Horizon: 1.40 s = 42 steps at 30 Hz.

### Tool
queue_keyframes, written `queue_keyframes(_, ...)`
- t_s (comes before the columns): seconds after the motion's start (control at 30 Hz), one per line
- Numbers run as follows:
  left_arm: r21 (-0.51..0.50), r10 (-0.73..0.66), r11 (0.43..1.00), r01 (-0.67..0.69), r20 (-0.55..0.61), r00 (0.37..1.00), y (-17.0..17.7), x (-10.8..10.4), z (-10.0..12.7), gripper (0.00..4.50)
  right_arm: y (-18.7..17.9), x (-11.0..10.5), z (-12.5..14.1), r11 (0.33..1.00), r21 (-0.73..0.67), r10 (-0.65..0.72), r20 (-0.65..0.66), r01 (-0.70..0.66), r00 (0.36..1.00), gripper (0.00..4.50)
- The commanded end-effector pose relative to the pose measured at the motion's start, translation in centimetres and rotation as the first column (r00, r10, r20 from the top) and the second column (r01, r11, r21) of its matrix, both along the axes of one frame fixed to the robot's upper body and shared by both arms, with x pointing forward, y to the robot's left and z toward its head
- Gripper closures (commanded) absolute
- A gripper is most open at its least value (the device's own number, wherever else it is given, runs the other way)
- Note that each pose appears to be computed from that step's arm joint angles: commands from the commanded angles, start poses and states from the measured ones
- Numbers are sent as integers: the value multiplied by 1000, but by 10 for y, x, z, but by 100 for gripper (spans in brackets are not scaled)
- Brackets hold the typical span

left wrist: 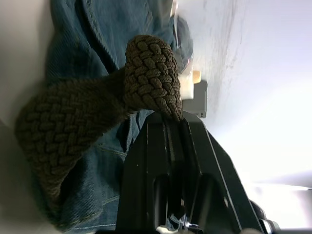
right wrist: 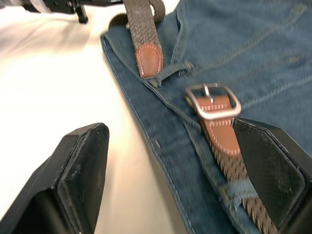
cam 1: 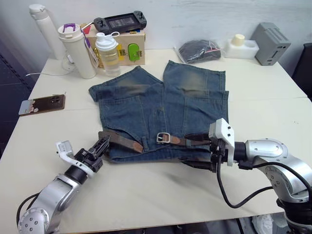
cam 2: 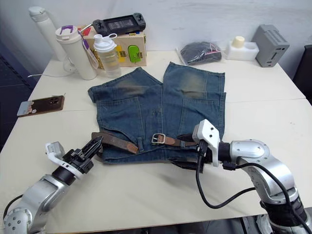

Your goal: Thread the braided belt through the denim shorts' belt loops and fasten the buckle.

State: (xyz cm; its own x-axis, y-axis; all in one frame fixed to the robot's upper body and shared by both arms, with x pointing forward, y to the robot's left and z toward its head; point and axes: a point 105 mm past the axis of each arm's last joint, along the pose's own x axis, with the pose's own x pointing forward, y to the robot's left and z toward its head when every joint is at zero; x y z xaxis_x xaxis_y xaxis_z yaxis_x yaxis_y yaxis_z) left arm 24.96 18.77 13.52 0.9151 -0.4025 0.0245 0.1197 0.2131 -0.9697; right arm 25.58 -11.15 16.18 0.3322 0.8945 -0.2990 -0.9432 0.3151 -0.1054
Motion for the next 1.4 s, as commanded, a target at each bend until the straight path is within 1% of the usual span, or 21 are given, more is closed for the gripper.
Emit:
queue_keyframes(0.03,3,-1,1000,1,12,1000,-3,4,6,450,-4,-6,7,1000,-6,-11,19,11,1000,18)
queue_keyframes(0.1,4,1,1000,-1,15,1000,-1,4,6,450,-4,-7,8,1000,2,-18,18,18,1000,18)
queue_keyframes(0.2,32,3,999,-4,16,1000,0,6,4,450,-7,-4,9,999,7,-44,29,43,999,18)
queue_keyframes(0.4,137,-24,990,20,30,999,-3,8,-4,450,-9,-1,11,997,17,-82,43,82,996,18)
queue_keyframes(0.47,155,-44,987,39,27,999,-10,8,-7,450,-8,-1,11,996,24,-90,44,89,995,18)
queue_keyframes(0.53,158,-50,986,45,30,998,-15,9,-9,450,-7,-1,12,995,30,-92,44,91,995,18)
queue_keyframes(0.67,124,11,992,-16,42,999,-13,12,-8,450,-6,-1,14,995,41,-97,45,96,994,18)
queue_keyframes(0.93,133,71,988,-77,51,996,-7,16,-9,450,-5,-1,17,993,55,-105,49,103,993,18)
queue_keyframes(1.03,208,24,977,-34,52,998,-12,15,-16,450,-4,0,18,993,56,-107,57,104,993,18)
queue_keyframes(1.13,313,-90,947,71,49,995,-32,9,-25,450,-4,1,19,993,53,-112,62,108,992,18)
queue_keyframes(1.17,329,-115,940,94,44,992,-37,8,-28,450,-5,1,19,993,50,-114,64,111,991,18)
queue_keyframes(1.23,328,-138,937,116,44,989,-42,7,-30,450,-5,1,18,992,45,-117,67,114,991,18)
queue_keyframes(1.3,362,-183,919,154,47,982,-49,7,-33,450,-5,1,17,993,32,-120,74,118,990,18)
queue_keyframes(1.4,396,-233,898,189,65,970,-57,9,-33,450,-5,1,11,993,-20,-117,107,120,987,18)
